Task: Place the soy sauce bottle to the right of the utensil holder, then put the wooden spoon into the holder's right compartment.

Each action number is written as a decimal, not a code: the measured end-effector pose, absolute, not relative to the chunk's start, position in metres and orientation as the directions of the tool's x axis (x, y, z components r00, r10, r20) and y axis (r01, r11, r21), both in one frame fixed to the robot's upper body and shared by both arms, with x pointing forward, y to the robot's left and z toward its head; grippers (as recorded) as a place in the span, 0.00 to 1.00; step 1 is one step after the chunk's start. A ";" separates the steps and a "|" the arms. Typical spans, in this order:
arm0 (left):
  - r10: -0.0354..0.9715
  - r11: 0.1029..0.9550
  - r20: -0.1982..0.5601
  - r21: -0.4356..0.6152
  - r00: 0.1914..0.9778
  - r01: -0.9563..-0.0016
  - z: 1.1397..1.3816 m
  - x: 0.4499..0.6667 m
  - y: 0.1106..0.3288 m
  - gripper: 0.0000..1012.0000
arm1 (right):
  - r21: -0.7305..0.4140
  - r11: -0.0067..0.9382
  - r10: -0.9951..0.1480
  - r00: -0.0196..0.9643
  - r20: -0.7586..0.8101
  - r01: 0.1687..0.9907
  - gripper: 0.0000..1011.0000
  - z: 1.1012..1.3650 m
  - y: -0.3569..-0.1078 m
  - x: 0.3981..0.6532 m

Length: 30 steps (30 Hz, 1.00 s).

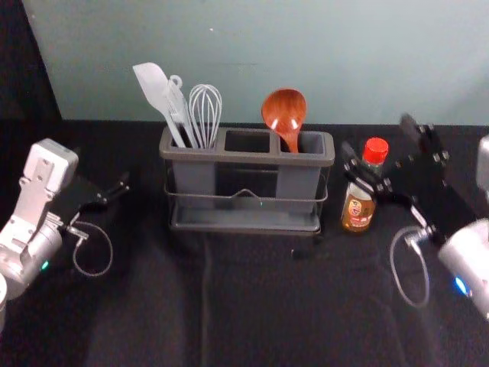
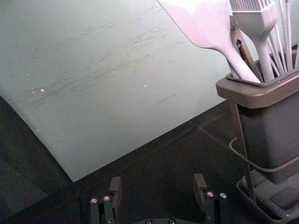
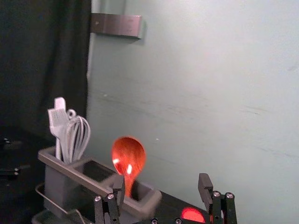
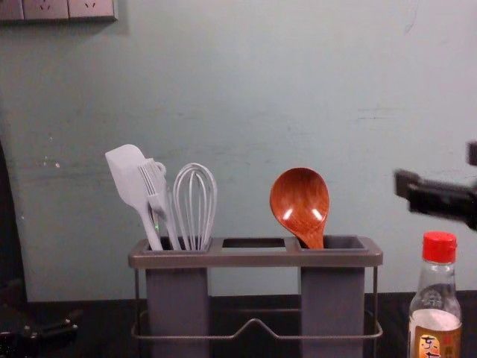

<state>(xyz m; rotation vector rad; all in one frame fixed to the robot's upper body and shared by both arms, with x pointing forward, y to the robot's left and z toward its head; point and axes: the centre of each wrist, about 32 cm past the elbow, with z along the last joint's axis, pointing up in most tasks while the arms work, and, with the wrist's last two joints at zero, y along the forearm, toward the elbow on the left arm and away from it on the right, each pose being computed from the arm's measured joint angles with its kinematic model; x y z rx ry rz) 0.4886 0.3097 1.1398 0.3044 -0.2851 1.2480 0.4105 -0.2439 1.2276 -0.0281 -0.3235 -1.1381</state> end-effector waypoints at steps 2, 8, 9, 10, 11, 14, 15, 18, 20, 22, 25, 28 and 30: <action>0.880 0.287 0.374 0.070 0.292 -0.955 1.140 0.489 0.310 0.99 | 0.163 0.398 -0.900 0.349 0.262 0.903 0.99 1.213 -0.246 0.401; 0.880 0.287 0.374 0.070 0.292 -0.955 1.140 0.489 0.310 0.99 | 0.188 0.349 -0.923 0.303 0.235 0.918 0.99 1.181 -0.249 0.382; 0.880 0.287 0.374 0.070 0.292 -0.955 1.140 0.489 0.310 0.99 | 0.187 0.345 -0.926 0.301 0.230 0.920 0.99 1.178 -0.249 0.381; 0.880 0.287 0.374 0.070 0.292 -0.955 1.140 0.489 0.310 0.99 | 0.184 0.342 -0.928 0.299 0.224 0.922 0.99 1.174 -0.249 0.379; 0.880 0.287 0.374 0.070 0.292 -0.955 1.140 0.489 0.310 0.99 | 0.176 0.335 -0.931 0.297 0.211 0.925 0.99 1.168 -0.249 0.377; 0.880 0.287 0.374 0.070 0.292 -0.955 1.140 0.489 0.310 0.99 | 0.161 0.326 -0.936 0.295 0.191 0.931 0.99 1.159 -0.248 0.375; 0.880 0.287 0.374 0.070 0.292 -0.955 1.140 0.489 0.310 0.99 | 0.151 0.321 -0.939 0.294 0.177 0.935 0.99 1.153 -0.248 0.374; 0.880 0.287 0.374 0.070 0.292 -0.955 1.140 0.489 0.310 0.99 | 0.132 0.311 -0.944 0.290 0.161 0.941 0.99 1.142 -0.248 0.374; 0.880 0.287 0.374 0.070 0.292 -0.955 1.140 0.489 0.310 0.99 | 0.120 0.309 -0.945 0.290 0.152 0.944 0.99 1.134 -0.248 0.374; 0.880 0.287 0.374 0.070 0.292 -0.955 1.140 0.489 0.310 0.99 | 0.115 0.306 -0.946 0.288 0.148 0.945 0.99 1.131 -0.248 0.375; 0.880 0.287 0.374 0.070 0.292 -0.955 1.140 0.489 0.310 0.99 | 0.101 0.307 -0.947 0.293 0.135 0.946 0.99 1.125 -0.247 0.377; 0.880 0.287 0.374 0.070 0.292 -0.955 1.140 0.489 0.310 0.99 | 0.092 0.308 -0.947 0.295 0.127 0.947 0.99 1.121 -0.246 0.379; 0.880 0.287 0.374 0.070 0.292 -0.955 1.140 0.489 0.310 0.99 | 0.088 0.307 -0.947 0.295 0.124 0.948 0.99 1.119 -0.246 0.380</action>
